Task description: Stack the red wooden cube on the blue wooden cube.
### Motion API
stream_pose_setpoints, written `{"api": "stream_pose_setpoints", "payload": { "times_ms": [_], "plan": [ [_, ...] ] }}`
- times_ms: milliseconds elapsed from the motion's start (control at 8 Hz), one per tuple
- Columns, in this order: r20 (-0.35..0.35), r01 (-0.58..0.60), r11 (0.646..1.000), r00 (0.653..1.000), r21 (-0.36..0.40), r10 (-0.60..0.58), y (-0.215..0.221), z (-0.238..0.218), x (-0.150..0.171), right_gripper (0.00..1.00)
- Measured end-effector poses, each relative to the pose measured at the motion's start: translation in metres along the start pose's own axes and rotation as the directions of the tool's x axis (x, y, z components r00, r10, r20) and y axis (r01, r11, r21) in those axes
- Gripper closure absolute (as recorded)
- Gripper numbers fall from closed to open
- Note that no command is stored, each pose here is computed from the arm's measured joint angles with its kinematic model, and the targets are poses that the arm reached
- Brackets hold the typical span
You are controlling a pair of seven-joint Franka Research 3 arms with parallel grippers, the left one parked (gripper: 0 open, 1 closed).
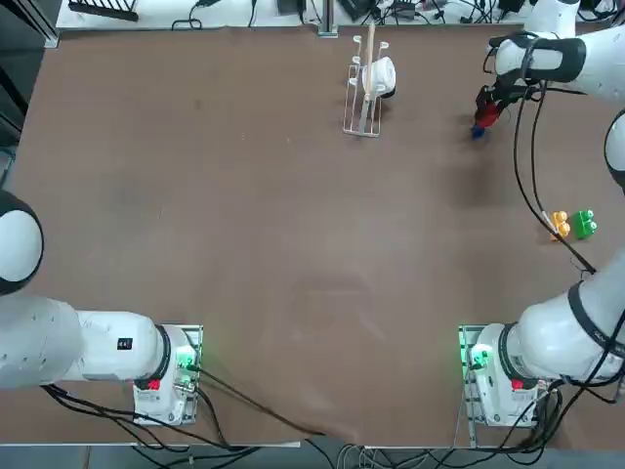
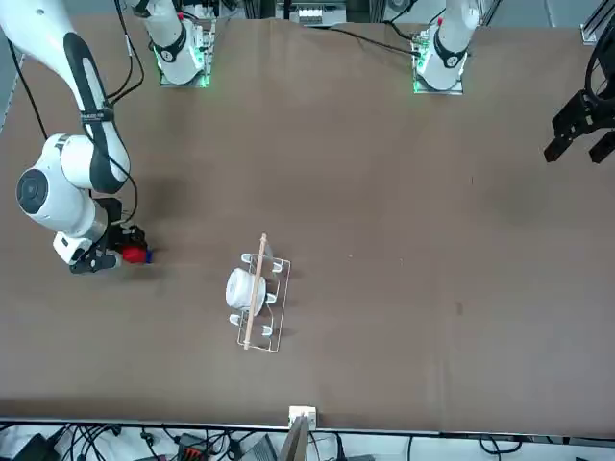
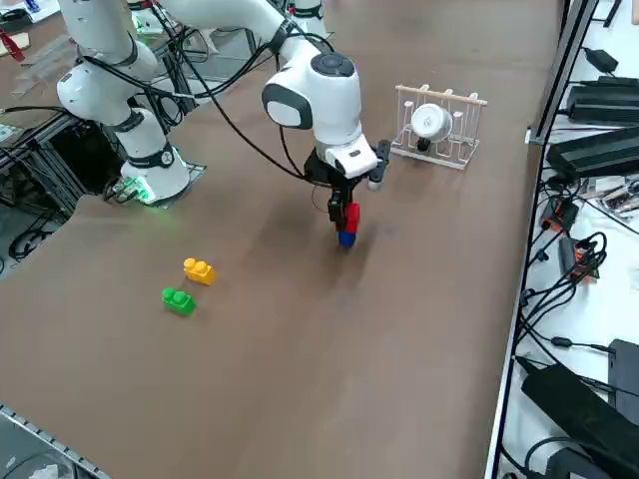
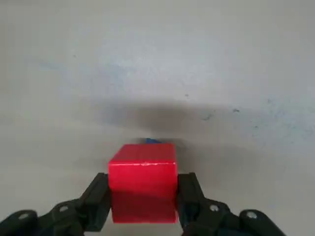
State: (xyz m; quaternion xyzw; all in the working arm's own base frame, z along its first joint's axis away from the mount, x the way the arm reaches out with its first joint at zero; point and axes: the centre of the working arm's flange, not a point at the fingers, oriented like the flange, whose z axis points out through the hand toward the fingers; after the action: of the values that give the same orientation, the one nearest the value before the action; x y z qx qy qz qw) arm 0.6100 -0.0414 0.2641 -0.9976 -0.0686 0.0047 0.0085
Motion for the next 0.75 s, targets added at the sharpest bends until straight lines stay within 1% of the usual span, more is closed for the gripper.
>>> {"api": "stream_pose_setpoints", "payload": {
  "times_ms": [375, 625, 750],
  "plan": [
    [0.000, -0.001, 1.000, 1.000, 0.001, 0.001, 0.0000, 0.0003, -0.0001, 0.27],
    [0.002, -0.003, 1.000, 1.000, 0.003, 0.003, 0.0000, 0.0015, -0.0005, 0.00],
    [0.002, -0.003, 1.000, 1.000, 0.003, 0.003, 0.0000, 0.0015, -0.0005, 0.00]
  ]
}}
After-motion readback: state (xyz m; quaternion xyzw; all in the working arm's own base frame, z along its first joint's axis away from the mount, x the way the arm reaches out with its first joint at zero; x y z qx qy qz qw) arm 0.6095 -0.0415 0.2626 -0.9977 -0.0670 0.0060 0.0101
